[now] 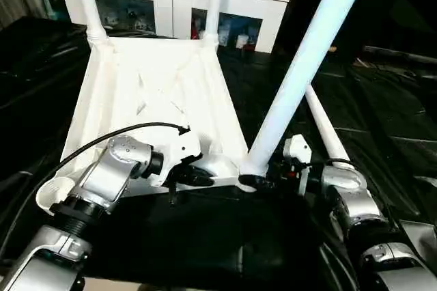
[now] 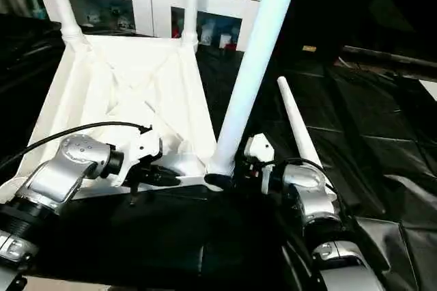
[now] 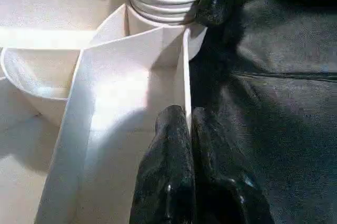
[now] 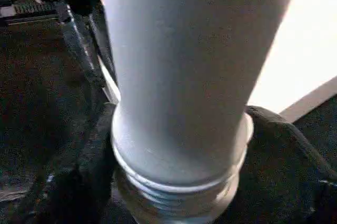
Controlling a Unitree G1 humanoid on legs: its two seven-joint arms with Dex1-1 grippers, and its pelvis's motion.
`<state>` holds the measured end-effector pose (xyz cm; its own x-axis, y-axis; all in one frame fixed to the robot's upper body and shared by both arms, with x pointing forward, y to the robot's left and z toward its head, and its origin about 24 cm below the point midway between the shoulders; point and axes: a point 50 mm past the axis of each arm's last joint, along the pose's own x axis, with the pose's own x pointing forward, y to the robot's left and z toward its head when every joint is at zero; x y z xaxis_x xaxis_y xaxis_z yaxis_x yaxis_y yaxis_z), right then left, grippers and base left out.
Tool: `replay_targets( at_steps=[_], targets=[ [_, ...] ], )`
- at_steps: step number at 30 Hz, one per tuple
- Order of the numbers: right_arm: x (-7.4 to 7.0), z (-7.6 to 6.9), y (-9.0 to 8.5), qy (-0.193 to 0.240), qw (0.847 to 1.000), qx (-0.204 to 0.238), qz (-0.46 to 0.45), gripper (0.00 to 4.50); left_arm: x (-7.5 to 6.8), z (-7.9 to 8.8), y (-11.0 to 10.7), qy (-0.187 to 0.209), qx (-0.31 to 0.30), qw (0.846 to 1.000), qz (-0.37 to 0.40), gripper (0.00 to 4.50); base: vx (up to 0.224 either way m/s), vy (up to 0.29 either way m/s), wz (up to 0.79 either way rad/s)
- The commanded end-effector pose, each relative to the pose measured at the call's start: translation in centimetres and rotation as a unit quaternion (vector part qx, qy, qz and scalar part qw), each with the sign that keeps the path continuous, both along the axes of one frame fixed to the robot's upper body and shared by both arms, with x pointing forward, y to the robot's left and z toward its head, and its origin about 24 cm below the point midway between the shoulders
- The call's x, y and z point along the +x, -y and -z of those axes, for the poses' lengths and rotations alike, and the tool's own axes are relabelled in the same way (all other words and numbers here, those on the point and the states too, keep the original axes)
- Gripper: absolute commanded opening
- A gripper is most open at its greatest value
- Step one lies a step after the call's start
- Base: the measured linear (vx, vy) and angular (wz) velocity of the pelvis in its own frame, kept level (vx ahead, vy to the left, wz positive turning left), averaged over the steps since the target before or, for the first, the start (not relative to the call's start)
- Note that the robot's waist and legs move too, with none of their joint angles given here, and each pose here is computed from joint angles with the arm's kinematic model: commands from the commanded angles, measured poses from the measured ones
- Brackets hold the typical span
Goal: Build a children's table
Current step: Rotate leg to tighten
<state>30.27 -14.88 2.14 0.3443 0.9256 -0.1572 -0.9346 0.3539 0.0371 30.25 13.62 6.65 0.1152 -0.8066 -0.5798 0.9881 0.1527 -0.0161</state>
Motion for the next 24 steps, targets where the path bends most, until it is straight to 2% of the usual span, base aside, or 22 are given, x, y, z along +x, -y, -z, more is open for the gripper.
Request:
replay_targets(
  at_steps=[1, 3, 7, 12, 15, 18, 19, 21, 24],
  targets=[
    [0.1, -0.6, 0.7, 0.013, 1.000, 0.002, 0.006, 3.31, -0.8, 0.4, 1.0, -0.020, -0.020, 0.999, 0.034, 0.00, 0.000, 0.000, 0.00],
    [0.0, -0.5, 0.6, 0.011, 1.000, 0.002, 0.002, 3.02, -0.9, 0.4, 0.9, -0.020, -0.020, 0.999, 0.034, 0.00, 0.000, 0.000, 0.00],
    [-0.2, -0.3, 0.5, 0.007, 1.000, 0.003, -0.001, 2.82, -0.9, 0.5, 0.8, -0.022, -0.018, 0.999, 0.035, 0.00, 0.000, 0.000, 0.00],
    [-0.4, 0.1, 0.4, -0.004, 1.000, 0.005, 0.006, 2.74, -0.9, 0.6, 0.8, -0.026, -0.020, 0.999, 0.030, 0.00, 0.000, 0.000, 0.00],
    [0.0, 0.8, 0.4, -0.024, 0.998, 0.001, 0.061, 2.73, -0.6, 0.8, 1.0, -0.028, -0.025, 0.999, 0.010, 0.00, 0.000, 0.000, 0.00],
    [0.9, 1.9, 0.4, -0.050, 0.982, 0.000, 0.180, 2.73, 0.2, 1.2, 1.7, -0.022, -0.025, 0.999, -0.041, 0.00, 0.000, 0.000, 0.00],
    [0.9, 1.9, 0.4, -0.050, 0.982, 0.000, 0.180, 2.72, 0.2, 1.2, 1.7, -0.022, -0.025, 0.999, -0.041, 0.00, 0.000, 0.000, 0.00],
    [1.4, 2.9, 0.0, -0.076, 0.957, 0.006, 0.280, 2.72, 1.3, 1.6, 2.7, -0.007, -0.024, 0.995, -0.100, 0.00, 0.000, 0.000, 0.00],
    [1.6, 3.4, -1.1, -0.085, 0.940, 0.005, 0.330, 2.72, 2.1, 1.9, 4.1, -0.002, -0.032, 0.988, -0.151, 0.00, 0.000, 0.000, 0.00]
  ],
)
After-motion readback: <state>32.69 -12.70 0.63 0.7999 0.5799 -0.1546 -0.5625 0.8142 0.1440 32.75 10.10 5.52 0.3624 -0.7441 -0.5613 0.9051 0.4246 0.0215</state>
